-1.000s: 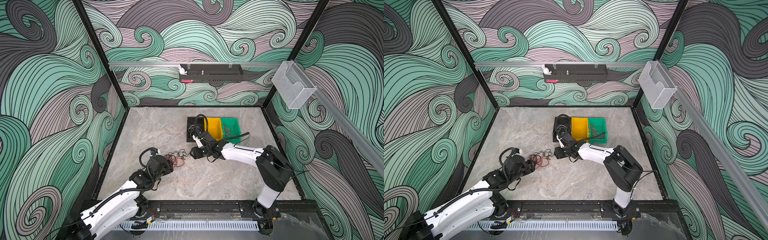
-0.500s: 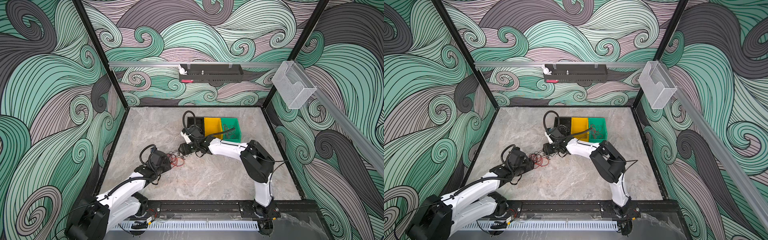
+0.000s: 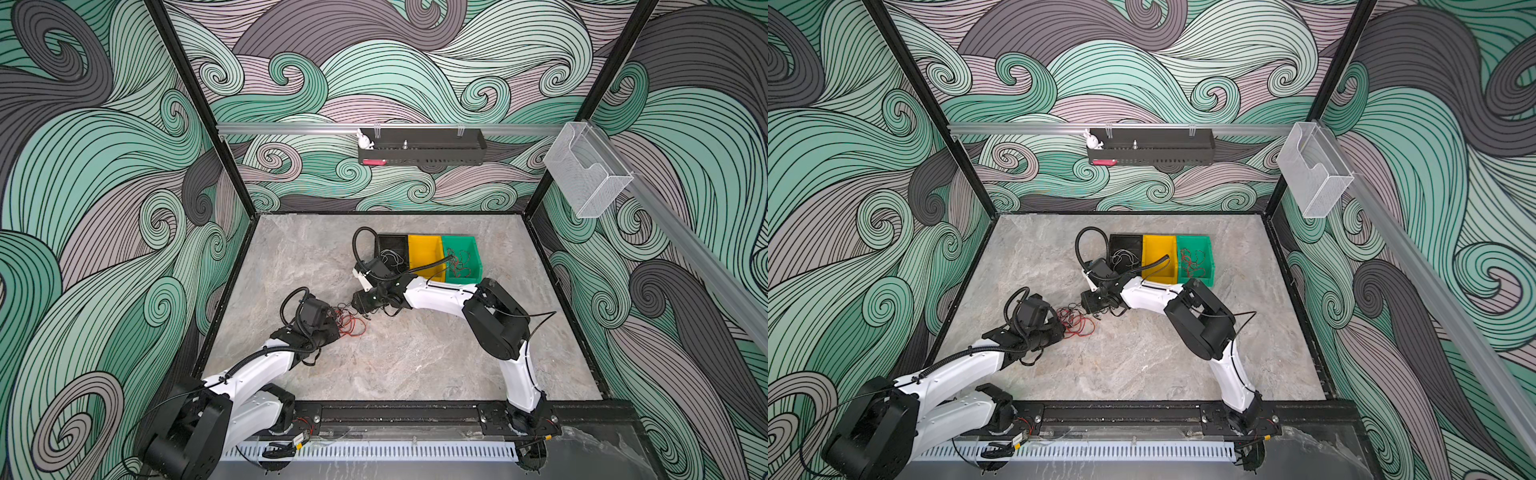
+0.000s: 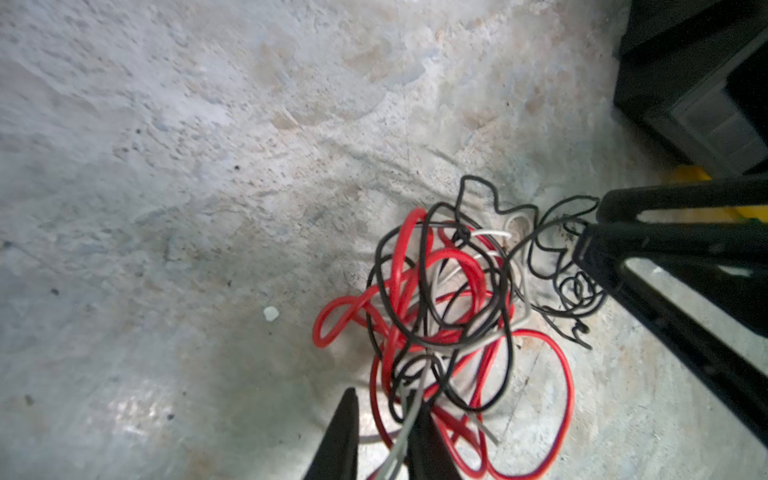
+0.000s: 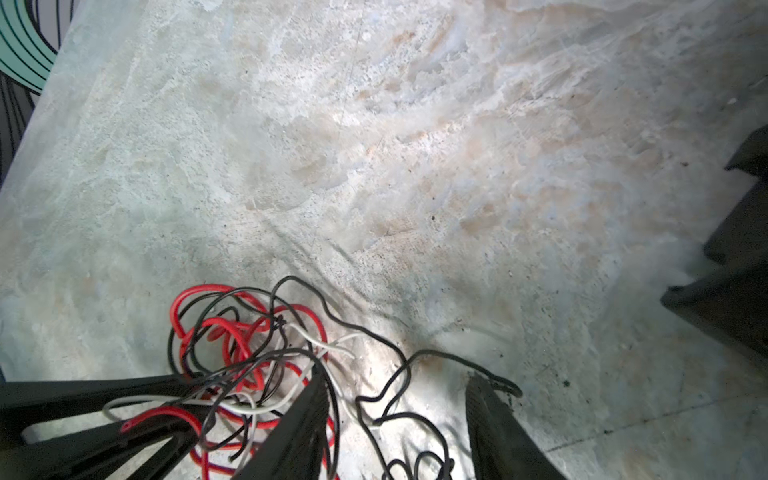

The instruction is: Untangle the cables

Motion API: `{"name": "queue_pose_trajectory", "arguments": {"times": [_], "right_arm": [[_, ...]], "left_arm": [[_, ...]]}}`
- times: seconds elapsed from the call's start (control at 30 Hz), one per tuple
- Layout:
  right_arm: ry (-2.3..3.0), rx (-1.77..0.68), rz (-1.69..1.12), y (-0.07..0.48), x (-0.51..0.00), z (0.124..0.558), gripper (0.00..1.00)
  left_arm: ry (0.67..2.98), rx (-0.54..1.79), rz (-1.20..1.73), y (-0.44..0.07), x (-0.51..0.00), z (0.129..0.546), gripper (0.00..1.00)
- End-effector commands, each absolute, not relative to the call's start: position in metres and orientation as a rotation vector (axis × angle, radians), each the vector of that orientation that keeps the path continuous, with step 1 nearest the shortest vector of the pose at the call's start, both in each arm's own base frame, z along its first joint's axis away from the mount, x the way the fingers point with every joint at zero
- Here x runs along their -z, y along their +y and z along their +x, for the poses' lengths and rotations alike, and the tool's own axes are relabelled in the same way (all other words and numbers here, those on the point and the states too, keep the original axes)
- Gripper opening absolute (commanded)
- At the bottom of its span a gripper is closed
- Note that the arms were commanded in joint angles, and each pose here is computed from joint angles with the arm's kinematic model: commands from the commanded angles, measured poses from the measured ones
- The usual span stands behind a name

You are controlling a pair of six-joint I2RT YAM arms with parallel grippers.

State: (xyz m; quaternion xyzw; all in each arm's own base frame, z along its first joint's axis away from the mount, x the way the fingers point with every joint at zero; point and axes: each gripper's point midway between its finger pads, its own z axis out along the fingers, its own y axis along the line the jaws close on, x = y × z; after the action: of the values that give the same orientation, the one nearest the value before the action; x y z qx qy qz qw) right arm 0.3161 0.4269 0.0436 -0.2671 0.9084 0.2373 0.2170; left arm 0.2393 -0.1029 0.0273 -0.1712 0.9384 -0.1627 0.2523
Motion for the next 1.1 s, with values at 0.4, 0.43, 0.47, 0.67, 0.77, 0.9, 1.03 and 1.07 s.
{"name": "queue_pose_trajectory", "arguments": {"times": [0.4,0.43,0.47,0.67,0.77,0.9,1.03,1.07], "right_arm": [[2.558,-0.489,-0.754,0.395,-0.021,0.306,0.17],[2.558,-0.480,-0.752,0.392,-0.022,0.306,0.14],[2.564,-0.472,-0.750,0.388,-0.022,0.304,0.13],[2.562,-0.436,-0.697,0.361,-0.028,0.298,0.07],[2.552,-0.445,-0.669,0.350,-0.036,0.291,0.06],[2.550,-0.456,-0.623,0.331,-0.042,0.278,0.04],[2.556,-0.396,-0.547,0.304,-0.044,0.272,0.03],[2.553,-0.402,-0.541,0.300,-0.047,0.270,0.03]], "left_arm": [[2.610,0.505,-0.445,-0.113,-0.035,0.238,0.05],[2.608,0.506,-0.445,-0.113,-0.036,0.238,0.04],[2.606,0.509,-0.445,-0.113,-0.037,0.238,0.04],[2.595,0.542,-0.436,-0.115,-0.042,0.235,0.02],[2.584,0.624,-0.380,-0.125,-0.047,0.234,0.03],[2.594,0.683,-0.333,-0.133,-0.049,0.229,0.03],[2.591,0.707,-0.327,-0.135,-0.047,0.225,0.03],[2.583,0.733,-0.317,-0.138,-0.048,0.225,0.03]]}}
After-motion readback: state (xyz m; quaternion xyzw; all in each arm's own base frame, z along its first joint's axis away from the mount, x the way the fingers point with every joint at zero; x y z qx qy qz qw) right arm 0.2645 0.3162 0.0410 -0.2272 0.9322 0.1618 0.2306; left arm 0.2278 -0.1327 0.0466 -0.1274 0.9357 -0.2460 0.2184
